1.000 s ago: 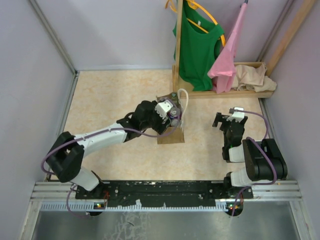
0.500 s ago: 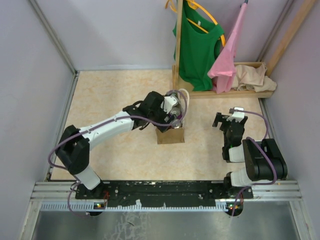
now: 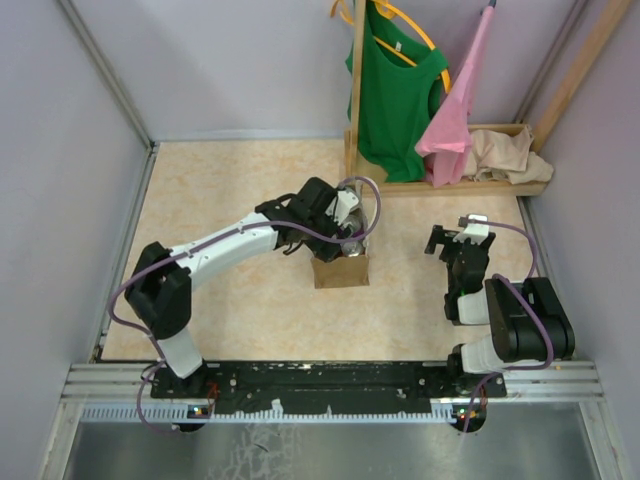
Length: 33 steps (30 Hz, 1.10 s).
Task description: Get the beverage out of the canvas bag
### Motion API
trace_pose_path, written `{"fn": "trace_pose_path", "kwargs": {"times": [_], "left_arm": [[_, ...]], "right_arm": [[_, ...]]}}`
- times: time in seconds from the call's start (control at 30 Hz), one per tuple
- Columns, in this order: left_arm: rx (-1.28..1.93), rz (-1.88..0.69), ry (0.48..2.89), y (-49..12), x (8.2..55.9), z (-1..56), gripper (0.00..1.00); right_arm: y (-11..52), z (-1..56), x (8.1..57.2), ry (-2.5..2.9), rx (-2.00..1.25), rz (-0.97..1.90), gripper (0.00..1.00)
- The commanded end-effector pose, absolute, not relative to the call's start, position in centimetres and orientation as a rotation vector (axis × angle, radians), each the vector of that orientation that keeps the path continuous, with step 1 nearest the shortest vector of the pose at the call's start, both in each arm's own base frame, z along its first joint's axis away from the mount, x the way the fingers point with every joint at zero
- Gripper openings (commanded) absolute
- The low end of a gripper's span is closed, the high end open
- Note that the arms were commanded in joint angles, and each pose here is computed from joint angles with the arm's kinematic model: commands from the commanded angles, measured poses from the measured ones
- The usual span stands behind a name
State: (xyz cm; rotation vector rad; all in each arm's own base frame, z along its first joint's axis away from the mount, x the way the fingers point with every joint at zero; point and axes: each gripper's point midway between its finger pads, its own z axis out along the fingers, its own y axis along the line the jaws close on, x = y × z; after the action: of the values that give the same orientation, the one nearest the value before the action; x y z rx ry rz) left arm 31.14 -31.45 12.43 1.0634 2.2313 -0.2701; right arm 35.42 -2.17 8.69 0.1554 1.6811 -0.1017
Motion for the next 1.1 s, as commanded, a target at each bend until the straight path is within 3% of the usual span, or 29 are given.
{"fn": "trace_pose_path", "kwargs": {"times": [0.0, 0.6, 0.67, 0.7, 0.77, 0.87, 1.07], "left_arm": [[1.075, -0.264, 2.276, -31.4, 30.5, 12.2, 0.83], [1.095, -0.299, 2.272, -32.8, 31.2, 9.9, 0.77], [1.095, -0.295, 2.277, -32.8, 31.2, 9.5, 0.67], [1.096, -0.294, 2.279, -32.9, 31.3, 9.4, 0.57], [1.093, -0.294, 2.276, -33.1, 31.5, 9.4, 0.27], [1.094, -0.292, 2.265, -33.3, 31.8, 10.0, 0.0], [1.091, -0.264, 2.225, -33.1, 32.3, 11.7, 0.0]], "right_arm": [[-2.2, 10.7, 36.3, 1.609, 0.162, -0.095, 0.99], [-2.2, 10.7, 36.3, 1.609, 0.163, -0.096, 0.99], [-2.2, 10.7, 36.3, 1.609, 0.163, -0.096, 0.99], [-2.2, 10.7, 36.3, 1.609, 0.162, -0.095, 0.99], [-2.2, 10.7, 36.3, 1.609, 0.162, -0.095, 0.99], [-2.2, 10.7, 36.3, 1.609, 0.161, -0.095, 0.99], [-2.2, 10.8, 36.3, 1.608, 0.163, -0.096, 0.99]]}}
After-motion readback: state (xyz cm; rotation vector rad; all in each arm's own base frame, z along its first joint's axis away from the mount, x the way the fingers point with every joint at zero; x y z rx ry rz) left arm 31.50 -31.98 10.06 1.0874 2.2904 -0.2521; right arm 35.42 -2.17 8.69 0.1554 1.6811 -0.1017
